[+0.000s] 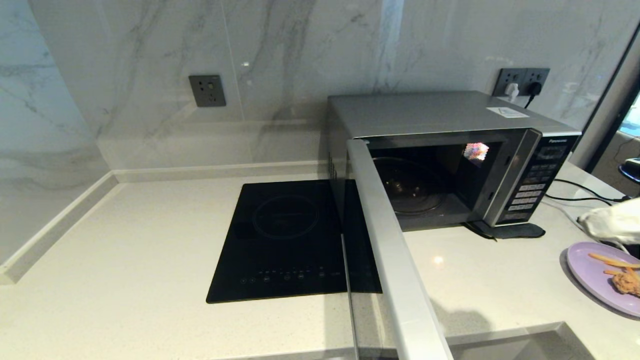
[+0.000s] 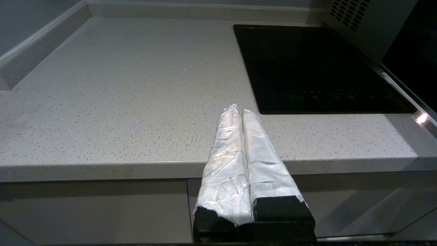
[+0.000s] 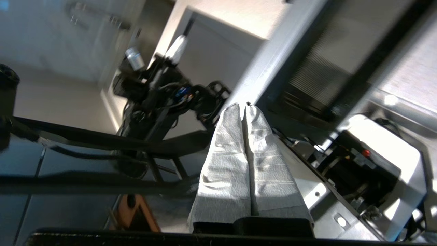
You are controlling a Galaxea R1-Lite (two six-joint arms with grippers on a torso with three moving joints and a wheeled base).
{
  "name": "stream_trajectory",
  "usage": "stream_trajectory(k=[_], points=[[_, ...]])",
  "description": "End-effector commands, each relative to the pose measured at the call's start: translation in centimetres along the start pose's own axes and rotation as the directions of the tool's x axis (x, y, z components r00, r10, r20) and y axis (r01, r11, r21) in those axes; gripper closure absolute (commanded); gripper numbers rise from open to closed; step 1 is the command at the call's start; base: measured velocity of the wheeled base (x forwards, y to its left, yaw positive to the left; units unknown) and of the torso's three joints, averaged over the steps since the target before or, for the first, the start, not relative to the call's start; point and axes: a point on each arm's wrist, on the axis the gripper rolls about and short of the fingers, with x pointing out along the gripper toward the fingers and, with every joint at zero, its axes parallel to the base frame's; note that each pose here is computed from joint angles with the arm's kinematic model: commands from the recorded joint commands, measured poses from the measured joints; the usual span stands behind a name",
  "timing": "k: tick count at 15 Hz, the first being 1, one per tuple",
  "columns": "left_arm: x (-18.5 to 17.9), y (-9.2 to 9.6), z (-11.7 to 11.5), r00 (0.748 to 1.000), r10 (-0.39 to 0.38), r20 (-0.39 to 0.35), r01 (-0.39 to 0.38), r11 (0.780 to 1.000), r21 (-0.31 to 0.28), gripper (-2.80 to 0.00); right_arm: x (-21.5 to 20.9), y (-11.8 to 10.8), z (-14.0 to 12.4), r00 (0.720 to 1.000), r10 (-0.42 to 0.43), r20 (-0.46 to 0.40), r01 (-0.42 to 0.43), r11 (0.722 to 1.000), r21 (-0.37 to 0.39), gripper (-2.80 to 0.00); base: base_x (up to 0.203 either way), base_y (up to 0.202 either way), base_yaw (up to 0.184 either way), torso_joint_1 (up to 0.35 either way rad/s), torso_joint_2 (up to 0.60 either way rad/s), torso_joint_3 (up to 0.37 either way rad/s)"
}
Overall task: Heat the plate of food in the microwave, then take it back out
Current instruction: Close the microwave oven
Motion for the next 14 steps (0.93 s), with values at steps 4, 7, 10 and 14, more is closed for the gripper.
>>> stream_trajectory(k=[4, 7, 10, 14], points=[[0.0, 0.0, 0.0, 1.000, 0.001, -0.001, -0.001, 1.000, -0.001, 0.00, 9.0, 2.8, 3.8, 0.996, -0.025, -0.091, 0.021, 0.999, -0.044, 0.00, 0.000, 0.000, 0.000, 0.000, 0.00, 0.000], [0.0, 0.0, 0.0, 1.000, 0.001, -0.001, -0.001, 1.000, 0.000, 0.00, 11.6, 4.2, 2.3, 0.975, -0.194, -0.105, 0.186, 0.979, -0.081, 0.00, 0.000, 0.000, 0.000, 0.000, 0.00, 0.000], [0.0, 0.0, 0.0, 1.000, 0.001, -0.001, -0.001, 1.000, 0.000, 0.00, 12.2, 4.8, 1.3, 0.962, -0.227, -0.150, 0.217, 0.973, -0.082, 0.00, 0.000, 0.000, 0.000, 0.000, 0.00, 0.000], [0.0, 0.0, 0.0, 1.000, 0.001, -0.001, -0.001, 1.000, 0.000, 0.00, 13.0, 5.0, 0.3, 0.944, -0.264, -0.198, 0.247, 0.963, -0.105, 0.00, 0.000, 0.000, 0.000, 0.000, 0.00, 0.000]])
